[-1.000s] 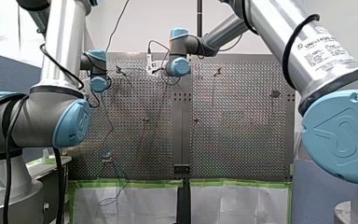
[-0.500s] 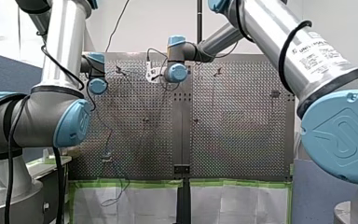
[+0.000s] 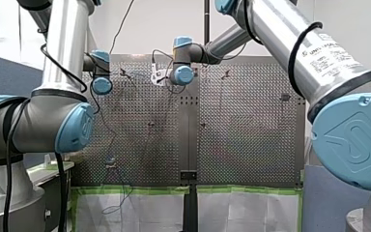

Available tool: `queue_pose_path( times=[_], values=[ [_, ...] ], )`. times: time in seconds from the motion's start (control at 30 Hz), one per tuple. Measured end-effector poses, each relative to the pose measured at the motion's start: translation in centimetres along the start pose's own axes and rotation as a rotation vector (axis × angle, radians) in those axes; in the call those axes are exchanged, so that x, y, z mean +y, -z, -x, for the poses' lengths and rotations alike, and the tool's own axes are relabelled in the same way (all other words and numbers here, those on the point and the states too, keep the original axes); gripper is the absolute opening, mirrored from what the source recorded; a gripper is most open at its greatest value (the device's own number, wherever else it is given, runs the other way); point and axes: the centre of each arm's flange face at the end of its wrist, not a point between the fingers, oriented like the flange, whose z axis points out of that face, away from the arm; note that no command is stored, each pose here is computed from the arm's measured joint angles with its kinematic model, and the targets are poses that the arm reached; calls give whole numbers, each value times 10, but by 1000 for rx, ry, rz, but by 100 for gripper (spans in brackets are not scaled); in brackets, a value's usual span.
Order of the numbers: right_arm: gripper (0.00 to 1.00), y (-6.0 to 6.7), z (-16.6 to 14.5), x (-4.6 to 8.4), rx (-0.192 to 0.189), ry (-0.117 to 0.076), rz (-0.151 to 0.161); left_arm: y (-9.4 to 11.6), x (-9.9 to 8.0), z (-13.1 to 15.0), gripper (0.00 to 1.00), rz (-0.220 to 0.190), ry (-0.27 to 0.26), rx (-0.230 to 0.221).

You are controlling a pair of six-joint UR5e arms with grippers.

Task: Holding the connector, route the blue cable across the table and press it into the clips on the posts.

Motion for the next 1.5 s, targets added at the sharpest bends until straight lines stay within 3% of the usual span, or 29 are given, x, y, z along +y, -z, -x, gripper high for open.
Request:
queue_pose_path(
  times=[0.17,0.2,0.23,0.27,0.3,0.53,0.57,0.6,0.63,0.7,0.73,0.8,0.83,0.87,1.2,1.37,1.47,1.5],
  values=[
    [0,-1,-6,-2,11,-2,-2,13,2,10,0,5,27,-4],
    [0,-1,-7,-3,13,-2,-2,17,1,11,18,-1,37,-5],
    [0,-2,-8,-3,14,-2,-3,20,0,12,18,-4,43,-2],
    [0,-2,-9,-4,16,-3,-4,24,-1,13,27,-8,47,2],
    [0,-2,-10,-4,17,-3,-4,29,-2,14,29,-12,49,10],
    [0,0,-13,-12,16,-6,-15,59,-15,18,27,-64,70,71],
    [0,0,-13,-14,15,-7,-16,61,-18,20,30,-75,73,76],
    [0,1,-14,-14,15,-7,-17,64,-21,21,40,-88,76,81],
    [0,1,-14,-15,15,-7,-18,65,-23,22,40,-97,77,85],
    [0,1,-14,-17,15,-8,-21,68,-28,22,59,-118,75,93],
    [0,2,-14,-17,14,-8,-21,69,-29,23,59,-124,74,95],
    [0,2,-14,-18,13,-8,-22,70,-32,23,76,-132,70,96],
    [0,2,-14,-18,13,-8,-23,71,-33,23,76,-135,68,97],
    [0,2,-14,-18,13,-8,-23,71,-34,23,84,-136,67,98],
    [0,4,-13,-21,3,-8,-21,76,-34,20,86,-129,61,122],
    [0,5,-13,-23,-4,-6,-22,74,-37,22,86,-148,72,110],
    [0,6,-13,-23,-8,-6,-22,73,-38,22,84,-163,86,104],
    [0,6,-12,-23,-9,-6,-22,72,-39,22,76,-172,94,103]
  ],
)
